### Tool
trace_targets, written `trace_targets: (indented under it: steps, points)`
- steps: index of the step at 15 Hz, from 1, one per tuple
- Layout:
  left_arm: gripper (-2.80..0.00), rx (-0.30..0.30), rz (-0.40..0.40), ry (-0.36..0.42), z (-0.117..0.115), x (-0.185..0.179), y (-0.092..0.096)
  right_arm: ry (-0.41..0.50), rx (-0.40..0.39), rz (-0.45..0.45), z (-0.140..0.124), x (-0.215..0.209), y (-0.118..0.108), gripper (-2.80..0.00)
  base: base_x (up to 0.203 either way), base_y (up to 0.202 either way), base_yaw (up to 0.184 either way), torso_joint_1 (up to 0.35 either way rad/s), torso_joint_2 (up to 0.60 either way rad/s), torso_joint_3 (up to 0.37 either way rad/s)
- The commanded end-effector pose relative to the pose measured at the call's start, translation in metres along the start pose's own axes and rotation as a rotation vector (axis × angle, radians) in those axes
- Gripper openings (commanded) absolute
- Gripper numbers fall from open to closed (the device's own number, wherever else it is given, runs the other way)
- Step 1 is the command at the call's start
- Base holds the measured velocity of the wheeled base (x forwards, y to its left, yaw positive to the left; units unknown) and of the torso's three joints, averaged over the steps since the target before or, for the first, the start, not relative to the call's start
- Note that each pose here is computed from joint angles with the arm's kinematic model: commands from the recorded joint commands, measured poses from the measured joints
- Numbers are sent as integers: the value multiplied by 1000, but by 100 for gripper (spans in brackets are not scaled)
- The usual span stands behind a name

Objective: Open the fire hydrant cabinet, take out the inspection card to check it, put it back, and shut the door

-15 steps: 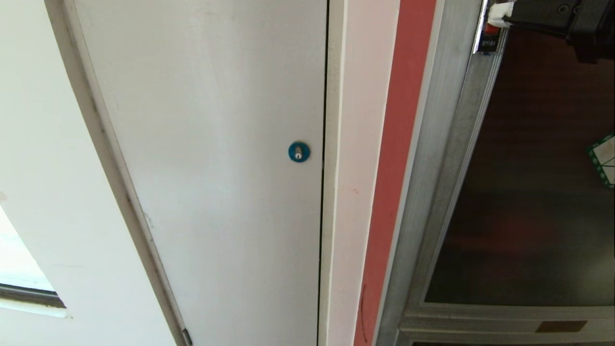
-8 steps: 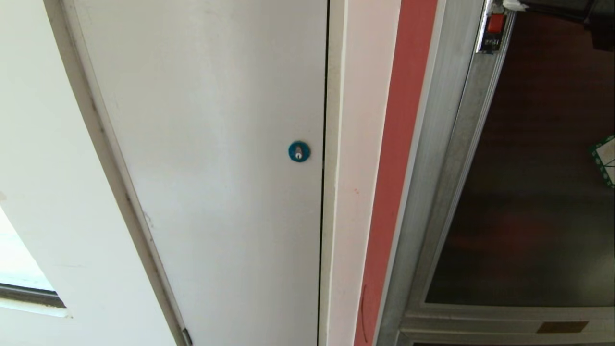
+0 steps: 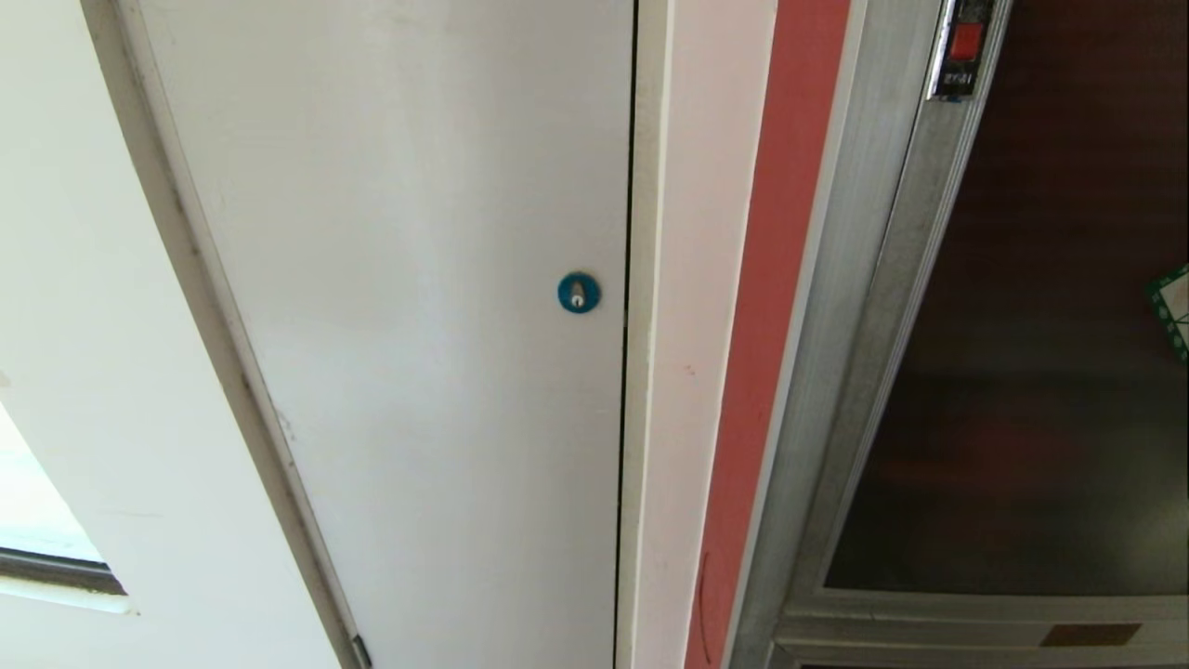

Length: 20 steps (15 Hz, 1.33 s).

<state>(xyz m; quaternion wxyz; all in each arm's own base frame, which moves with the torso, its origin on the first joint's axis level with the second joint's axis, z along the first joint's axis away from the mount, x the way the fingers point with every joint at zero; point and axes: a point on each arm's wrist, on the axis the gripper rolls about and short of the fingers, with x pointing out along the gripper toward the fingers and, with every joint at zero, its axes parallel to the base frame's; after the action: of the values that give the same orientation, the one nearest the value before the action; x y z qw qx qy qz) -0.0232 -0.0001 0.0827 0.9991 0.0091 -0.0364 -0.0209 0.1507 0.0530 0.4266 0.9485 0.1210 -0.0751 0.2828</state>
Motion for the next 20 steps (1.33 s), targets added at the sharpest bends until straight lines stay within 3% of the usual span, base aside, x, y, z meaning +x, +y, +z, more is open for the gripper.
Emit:
trace_targets:
  steps: [1,5,9,16,20]
  points:
    - [-280,0,-1,28,-8,2,0,-45,0,-5,5,-32,9,-280,0,0,0,0,0,0]
    - [-280,0,-1,27,-8,2,0,-96,-22,-54,4,-81,17,-280,0,0,0,0,0,0]
    - [-280,0,-1,27,-8,2,0,-164,-39,-149,-18,-146,30,-280,0,0,0,0,0,0]
    - [-280,0,-1,28,-8,2,0,-278,-75,-286,-80,-231,47,-280,0,0,0,0,0,0]
    - [-280,0,-1,28,-8,2,0,-263,-78,-484,-124,-247,45,-280,0,0,0,0,0,0]
